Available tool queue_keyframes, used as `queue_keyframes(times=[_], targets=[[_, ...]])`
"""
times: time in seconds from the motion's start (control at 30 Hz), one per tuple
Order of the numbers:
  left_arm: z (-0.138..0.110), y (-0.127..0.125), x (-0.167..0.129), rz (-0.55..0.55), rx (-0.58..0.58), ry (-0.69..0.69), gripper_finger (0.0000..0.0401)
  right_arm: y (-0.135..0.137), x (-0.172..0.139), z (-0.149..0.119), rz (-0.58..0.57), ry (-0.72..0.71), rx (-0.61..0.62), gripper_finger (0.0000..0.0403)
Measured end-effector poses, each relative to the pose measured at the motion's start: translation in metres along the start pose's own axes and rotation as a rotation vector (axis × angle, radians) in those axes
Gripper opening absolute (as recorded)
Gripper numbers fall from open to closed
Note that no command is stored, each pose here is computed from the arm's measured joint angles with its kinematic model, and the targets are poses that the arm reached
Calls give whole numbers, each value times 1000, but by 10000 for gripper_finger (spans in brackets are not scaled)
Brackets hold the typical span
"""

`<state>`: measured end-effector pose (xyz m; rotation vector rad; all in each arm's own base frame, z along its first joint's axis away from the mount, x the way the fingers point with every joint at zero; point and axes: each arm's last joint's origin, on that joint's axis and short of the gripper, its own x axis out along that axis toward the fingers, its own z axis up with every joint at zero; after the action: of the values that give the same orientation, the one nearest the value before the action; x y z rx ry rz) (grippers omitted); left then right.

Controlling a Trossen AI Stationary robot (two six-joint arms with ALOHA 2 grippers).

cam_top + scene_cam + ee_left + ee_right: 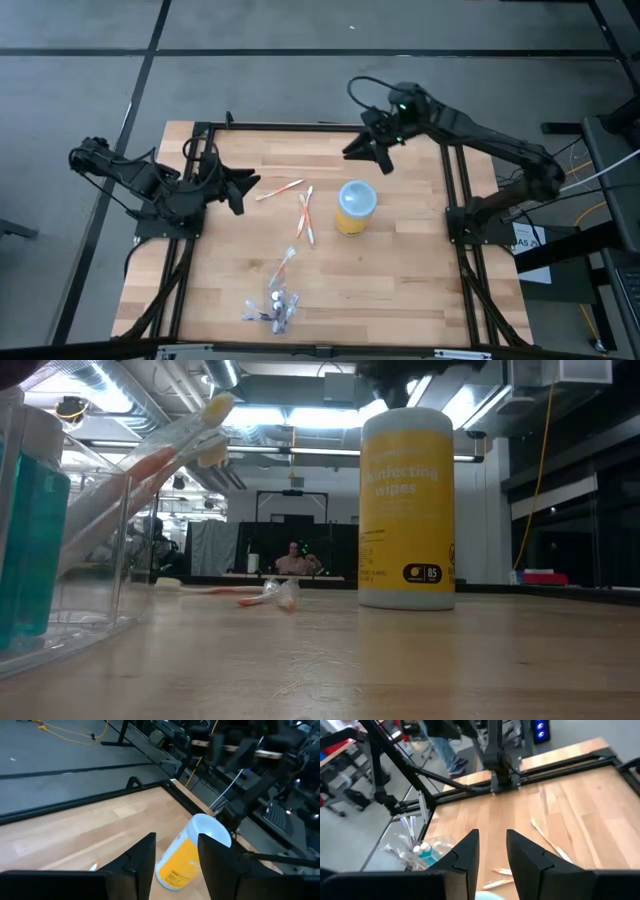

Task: Pick & Place toothbrushing station
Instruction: Put the top orange toothbrush into the left side of the transparent organizer

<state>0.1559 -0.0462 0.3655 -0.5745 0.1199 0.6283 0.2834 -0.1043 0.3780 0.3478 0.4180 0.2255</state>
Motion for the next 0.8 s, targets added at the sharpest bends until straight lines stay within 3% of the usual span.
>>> queue_keyframes(times=[0.17, 0.3, 0.57, 0.8], targets=[[0, 1, -1, -10, -31, 12, 141, -30, 15, 12, 57, 36, -22, 100], [-5, 3, 7, 17, 30, 75, 135, -34, 11, 34, 62, 25, -75, 100], [-19, 32, 48, 253, 122, 411, 111, -24, -28, 59, -28, -61, -70, 100], [-26, 56, 72, 419, 82, 696, 106, -11, -48, 58, -96, -62, -51, 100]])
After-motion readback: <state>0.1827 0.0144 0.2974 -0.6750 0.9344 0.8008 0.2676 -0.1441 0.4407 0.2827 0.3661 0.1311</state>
